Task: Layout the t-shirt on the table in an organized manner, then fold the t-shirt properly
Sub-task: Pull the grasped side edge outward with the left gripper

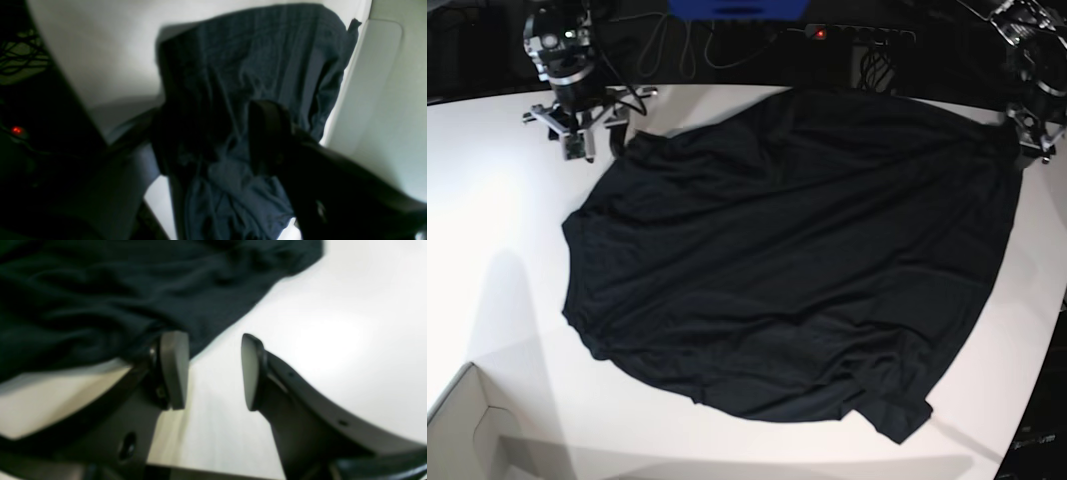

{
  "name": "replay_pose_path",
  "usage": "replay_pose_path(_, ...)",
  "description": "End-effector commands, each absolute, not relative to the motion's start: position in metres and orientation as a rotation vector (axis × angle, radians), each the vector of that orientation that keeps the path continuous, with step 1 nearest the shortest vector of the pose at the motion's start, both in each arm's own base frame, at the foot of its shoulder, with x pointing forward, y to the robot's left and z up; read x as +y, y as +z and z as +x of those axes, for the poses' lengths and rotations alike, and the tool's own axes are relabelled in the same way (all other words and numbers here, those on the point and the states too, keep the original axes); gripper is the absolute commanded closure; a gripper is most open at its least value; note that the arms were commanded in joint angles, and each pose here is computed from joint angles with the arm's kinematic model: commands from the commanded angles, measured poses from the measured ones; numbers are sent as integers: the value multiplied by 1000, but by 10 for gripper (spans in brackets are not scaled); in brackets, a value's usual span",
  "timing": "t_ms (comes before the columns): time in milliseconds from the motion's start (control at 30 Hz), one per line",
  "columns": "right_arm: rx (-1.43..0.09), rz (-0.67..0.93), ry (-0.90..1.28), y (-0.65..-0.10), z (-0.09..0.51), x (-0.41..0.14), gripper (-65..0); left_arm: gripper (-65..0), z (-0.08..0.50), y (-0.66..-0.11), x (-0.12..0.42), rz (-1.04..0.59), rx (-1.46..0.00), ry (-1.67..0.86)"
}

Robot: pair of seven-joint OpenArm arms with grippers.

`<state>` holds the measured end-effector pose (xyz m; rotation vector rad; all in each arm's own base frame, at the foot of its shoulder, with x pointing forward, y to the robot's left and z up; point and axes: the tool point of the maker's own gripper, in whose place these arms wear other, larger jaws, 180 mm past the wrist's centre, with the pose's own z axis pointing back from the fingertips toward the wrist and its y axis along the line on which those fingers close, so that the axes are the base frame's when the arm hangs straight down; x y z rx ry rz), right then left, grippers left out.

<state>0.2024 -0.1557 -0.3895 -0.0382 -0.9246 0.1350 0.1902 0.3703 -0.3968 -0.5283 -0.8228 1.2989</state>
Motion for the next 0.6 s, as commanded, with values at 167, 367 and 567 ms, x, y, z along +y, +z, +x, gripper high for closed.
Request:
replay_pose_path(167, -1070, -54, 159, -354, 249, -159, -264, -321, 219, -317, 384, -595, -1068, 1178)
replay_pose_path(367, -1227, -84, 161, -315, 320, -167, -240, -321, 280, -283, 362, -664, -1139, 1052)
replay_pose_path(567, -1236, -110, 118, -316, 413, -191, -23, -321, 311, -302, 328, -581, -1031, 925)
